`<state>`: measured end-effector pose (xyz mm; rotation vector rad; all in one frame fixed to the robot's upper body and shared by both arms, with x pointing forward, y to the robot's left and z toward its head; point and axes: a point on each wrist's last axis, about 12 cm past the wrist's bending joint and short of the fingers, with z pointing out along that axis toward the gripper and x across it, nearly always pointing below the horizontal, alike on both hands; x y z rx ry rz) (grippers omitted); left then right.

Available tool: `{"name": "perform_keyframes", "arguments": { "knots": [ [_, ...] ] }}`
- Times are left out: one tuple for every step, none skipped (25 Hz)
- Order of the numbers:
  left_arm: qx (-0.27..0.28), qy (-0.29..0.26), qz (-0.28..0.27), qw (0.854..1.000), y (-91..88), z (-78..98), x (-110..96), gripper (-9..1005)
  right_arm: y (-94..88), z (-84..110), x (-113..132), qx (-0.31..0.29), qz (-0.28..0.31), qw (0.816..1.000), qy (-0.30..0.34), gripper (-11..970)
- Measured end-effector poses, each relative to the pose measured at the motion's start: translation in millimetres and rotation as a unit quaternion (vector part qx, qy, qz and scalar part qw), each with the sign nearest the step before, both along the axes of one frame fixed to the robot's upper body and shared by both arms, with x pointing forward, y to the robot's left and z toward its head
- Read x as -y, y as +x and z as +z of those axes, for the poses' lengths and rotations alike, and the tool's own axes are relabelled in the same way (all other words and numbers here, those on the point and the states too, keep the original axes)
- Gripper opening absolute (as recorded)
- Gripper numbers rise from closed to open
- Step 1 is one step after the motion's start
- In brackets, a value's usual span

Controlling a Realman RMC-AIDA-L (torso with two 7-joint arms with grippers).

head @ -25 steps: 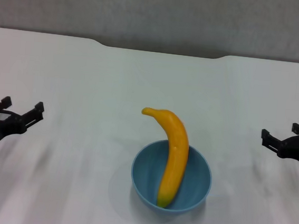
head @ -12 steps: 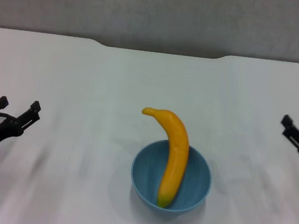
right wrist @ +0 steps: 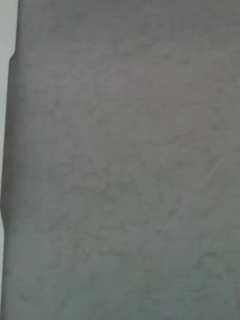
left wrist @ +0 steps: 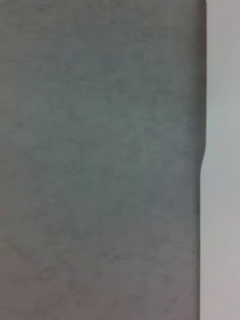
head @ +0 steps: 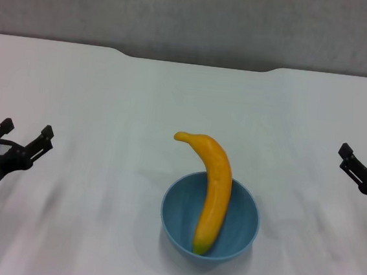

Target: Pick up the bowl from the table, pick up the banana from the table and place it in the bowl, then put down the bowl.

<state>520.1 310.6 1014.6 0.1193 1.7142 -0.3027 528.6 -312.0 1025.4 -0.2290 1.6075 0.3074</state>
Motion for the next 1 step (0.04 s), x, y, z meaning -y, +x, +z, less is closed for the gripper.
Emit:
{"name": "perform_keyframes", "arguments": {
  "knots": [
    [-0.002,0.001,0.000,1.000,0.2,-0.7,0.4,903,-0.3,-0.6,-0.1,-0.002,0.000,1.000,-0.001,880]
  ]
}}
